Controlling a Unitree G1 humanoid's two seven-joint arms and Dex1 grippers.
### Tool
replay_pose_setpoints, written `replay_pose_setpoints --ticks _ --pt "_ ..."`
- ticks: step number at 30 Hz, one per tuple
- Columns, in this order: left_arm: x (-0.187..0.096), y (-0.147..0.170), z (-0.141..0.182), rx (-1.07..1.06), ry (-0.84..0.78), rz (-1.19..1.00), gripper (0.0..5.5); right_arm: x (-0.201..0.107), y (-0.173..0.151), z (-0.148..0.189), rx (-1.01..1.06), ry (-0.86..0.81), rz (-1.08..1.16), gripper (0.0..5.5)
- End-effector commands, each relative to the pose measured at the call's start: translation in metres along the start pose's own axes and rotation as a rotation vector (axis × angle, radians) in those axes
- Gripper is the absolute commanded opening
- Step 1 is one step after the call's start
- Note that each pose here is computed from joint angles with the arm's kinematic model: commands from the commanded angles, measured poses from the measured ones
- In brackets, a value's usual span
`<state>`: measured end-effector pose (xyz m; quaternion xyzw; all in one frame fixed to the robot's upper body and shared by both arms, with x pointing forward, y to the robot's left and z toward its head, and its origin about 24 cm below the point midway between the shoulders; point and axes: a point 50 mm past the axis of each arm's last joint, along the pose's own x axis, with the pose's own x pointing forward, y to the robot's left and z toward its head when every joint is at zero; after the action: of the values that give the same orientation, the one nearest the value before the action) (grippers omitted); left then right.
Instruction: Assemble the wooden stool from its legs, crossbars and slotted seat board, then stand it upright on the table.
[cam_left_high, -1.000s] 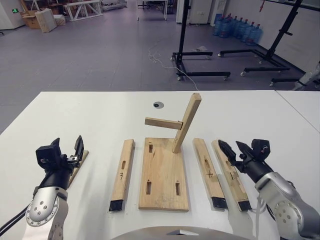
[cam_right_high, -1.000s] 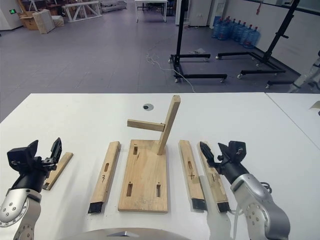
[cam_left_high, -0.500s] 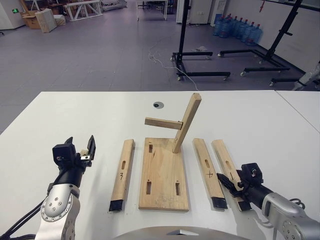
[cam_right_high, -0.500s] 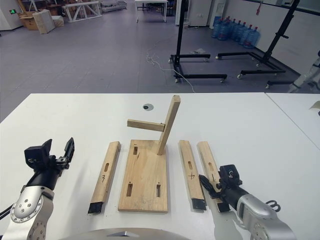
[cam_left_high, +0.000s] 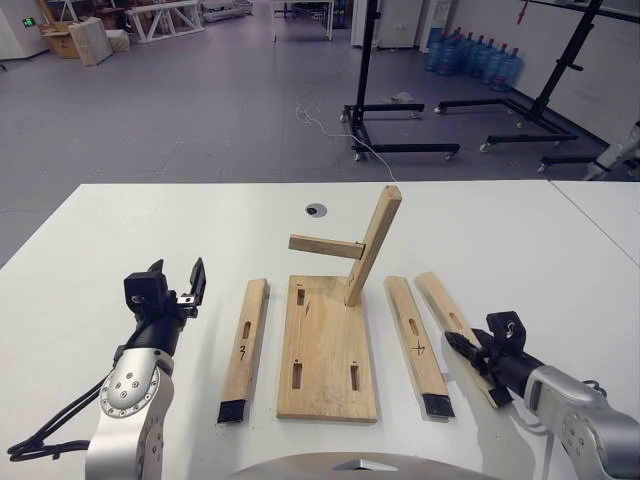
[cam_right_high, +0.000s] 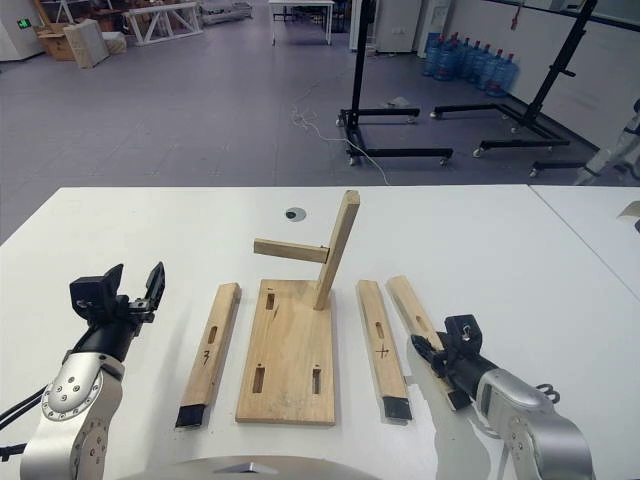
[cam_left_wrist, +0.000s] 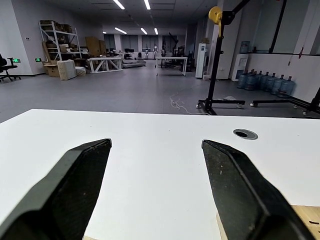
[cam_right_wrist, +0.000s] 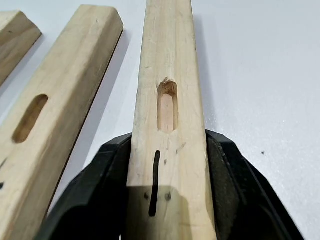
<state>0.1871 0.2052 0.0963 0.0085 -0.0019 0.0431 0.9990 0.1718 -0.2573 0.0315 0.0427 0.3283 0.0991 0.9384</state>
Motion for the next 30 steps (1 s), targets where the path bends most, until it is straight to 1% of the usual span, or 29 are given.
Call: replay_pose_setpoints --ticks 1,4,6,7,8,10,12,14,15,16,19,21,24,27,30 --pt "0.005 0.004 0.008 -0.022 -0.051 -0.004 3.31 0.023 -0.016 0.026 0.085 -0.133 0.043 2.01" --pt "0.008 0.008 0.02 -0.102 -0.123 -0.039 3.31 0.03 -0.031 0.099 0.1 -0.422 0.087 2.01" --pt "0.012 0.011 0.029 -0.164 -0.168 -0.083 3.31 0.022 -0.034 0.15 0.092 -0.63 0.147 2.01" --pt "0.015 0.01 0.034 -0.192 -0.184 -0.126 3.31 0.015 -0.029 0.173 0.082 -0.727 0.214 2.01" --pt "0.016 0.007 0.04 -0.22 -0.204 -0.198 3.31 0.003 -0.016 0.2 0.082 -0.838 0.339 2.01" --pt "0.016 -0.001 0.051 -0.264 -0.239 -0.369 3.31 -0.026 0.016 0.239 0.022 -0.992 0.607 2.01" --pt "0.008 -0.01 0.062 -0.327 -0.263 -0.566 3.31 -0.057 0.05 0.263 -0.048 -1.07 0.92 2.01" --pt "0.001 -0.017 0.071 -0.388 -0.269 -0.737 3.31 -0.071 0.075 0.265 -0.133 -1.042 1.134 2.01" --pt "-0.003 -0.022 0.074 -0.419 -0.259 -0.837 3.31 -0.07 0.091 0.258 -0.208 -0.985 1.204 2.01" --pt "-0.008 -0.026 0.079 -0.445 -0.255 -0.934 3.31 -0.063 0.108 0.249 -0.287 -0.928 1.246 2.01" --pt "-0.016 -0.035 0.09 -0.497 -0.241 -1.131 3.31 -0.042 0.136 0.233 -0.332 -0.838 1.344 2.01" --pt "-0.016 -0.039 0.094 -0.504 -0.228 -1.196 3.31 -0.031 0.146 0.222 -0.348 -0.785 1.389 2.01" --pt "-0.015 -0.042 0.096 -0.505 -0.216 -1.229 3.31 -0.018 0.159 0.204 -0.369 -0.692 1.476 2.01" --pt "-0.013 -0.042 0.097 -0.52 -0.224 -1.213 3.31 -0.013 0.17 0.19 -0.412 -0.62 1.546 2.01" --pt "-0.011 -0.042 0.096 -0.516 -0.218 -1.201 3.31 -0.011 0.176 0.184 -0.436 -0.589 1.578 2.01"
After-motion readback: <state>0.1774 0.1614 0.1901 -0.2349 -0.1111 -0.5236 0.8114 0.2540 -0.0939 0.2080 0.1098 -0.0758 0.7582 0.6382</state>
